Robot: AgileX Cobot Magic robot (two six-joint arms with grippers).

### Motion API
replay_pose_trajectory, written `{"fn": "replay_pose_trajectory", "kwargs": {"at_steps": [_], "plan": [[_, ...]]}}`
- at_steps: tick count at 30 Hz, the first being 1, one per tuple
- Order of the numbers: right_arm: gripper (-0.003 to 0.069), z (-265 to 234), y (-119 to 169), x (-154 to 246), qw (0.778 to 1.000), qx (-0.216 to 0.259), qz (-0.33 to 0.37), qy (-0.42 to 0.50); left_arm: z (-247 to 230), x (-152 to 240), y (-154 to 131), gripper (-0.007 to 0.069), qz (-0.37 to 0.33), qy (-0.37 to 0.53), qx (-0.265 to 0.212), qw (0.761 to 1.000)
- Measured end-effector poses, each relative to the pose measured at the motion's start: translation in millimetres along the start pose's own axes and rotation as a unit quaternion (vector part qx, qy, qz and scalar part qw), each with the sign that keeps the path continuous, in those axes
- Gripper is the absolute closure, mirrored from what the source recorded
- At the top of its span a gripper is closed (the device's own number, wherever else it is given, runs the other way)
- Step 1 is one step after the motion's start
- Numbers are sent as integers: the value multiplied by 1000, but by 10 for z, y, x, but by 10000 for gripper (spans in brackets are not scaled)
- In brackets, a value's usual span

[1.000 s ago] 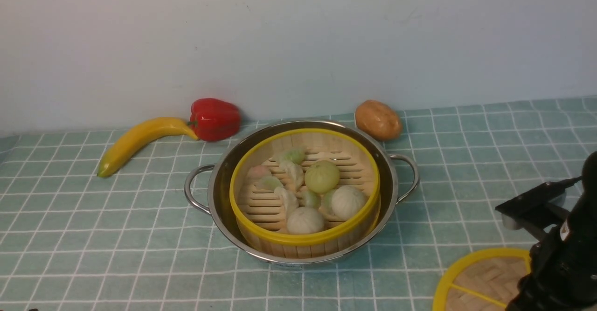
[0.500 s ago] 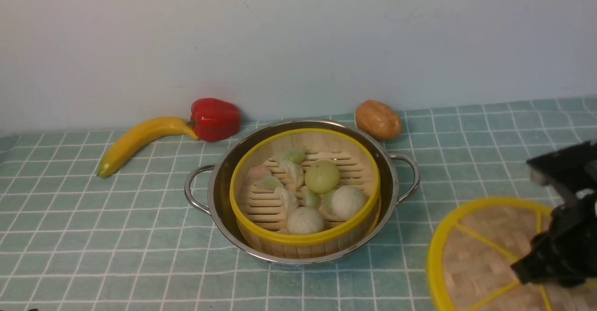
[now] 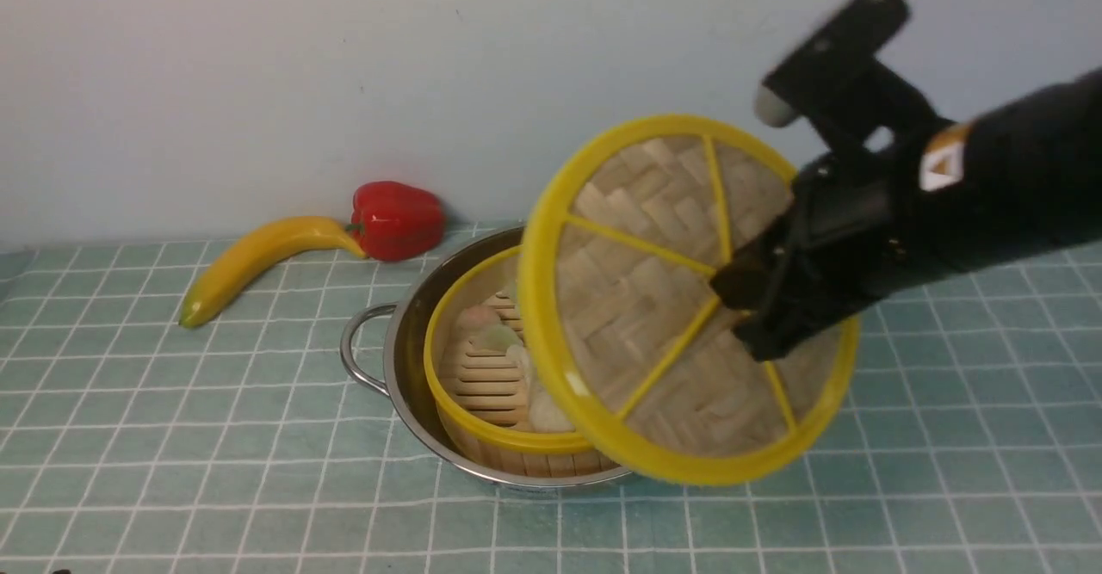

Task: Place the steamer in the pot on the blue tablecloth, and put the lid on the steamer.
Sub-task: 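Place the bamboo steamer lid onto the steamer basket in the pot with the right gripper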

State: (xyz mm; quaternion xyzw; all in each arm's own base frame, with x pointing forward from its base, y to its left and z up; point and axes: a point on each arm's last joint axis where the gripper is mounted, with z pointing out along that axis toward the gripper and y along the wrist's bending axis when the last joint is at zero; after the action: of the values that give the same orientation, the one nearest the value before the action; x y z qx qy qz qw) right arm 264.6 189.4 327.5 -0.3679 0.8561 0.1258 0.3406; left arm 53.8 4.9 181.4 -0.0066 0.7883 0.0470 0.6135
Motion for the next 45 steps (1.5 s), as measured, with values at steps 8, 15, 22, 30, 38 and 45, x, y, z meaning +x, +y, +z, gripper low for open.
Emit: {"fn": "replay_pose_trajectory", "kwargs": {"at_steps": [8,15,22,30,38,45], "plan": [[511,719,78,-419,996,-8,-78,39,0,0,0,382,0,0,0,1000],[511,1049,31,-522,994,-7,-89,60,0,0,0,382,0,0,0,1000],[511,1134,20,-491,993,-5,-95,70,0,0,0,382,0,0,0,1000],[511,1136,6,-524,993,4,-109,54,0,0,0,382,0,0,0,1000],[512,1136,4,-534,993,5,-112,49,0,0,0,382,0,0,0,1000],[512,1181,0,-560,993,8,-111,31,0,0,0,382,0,0,0,1000]]}}
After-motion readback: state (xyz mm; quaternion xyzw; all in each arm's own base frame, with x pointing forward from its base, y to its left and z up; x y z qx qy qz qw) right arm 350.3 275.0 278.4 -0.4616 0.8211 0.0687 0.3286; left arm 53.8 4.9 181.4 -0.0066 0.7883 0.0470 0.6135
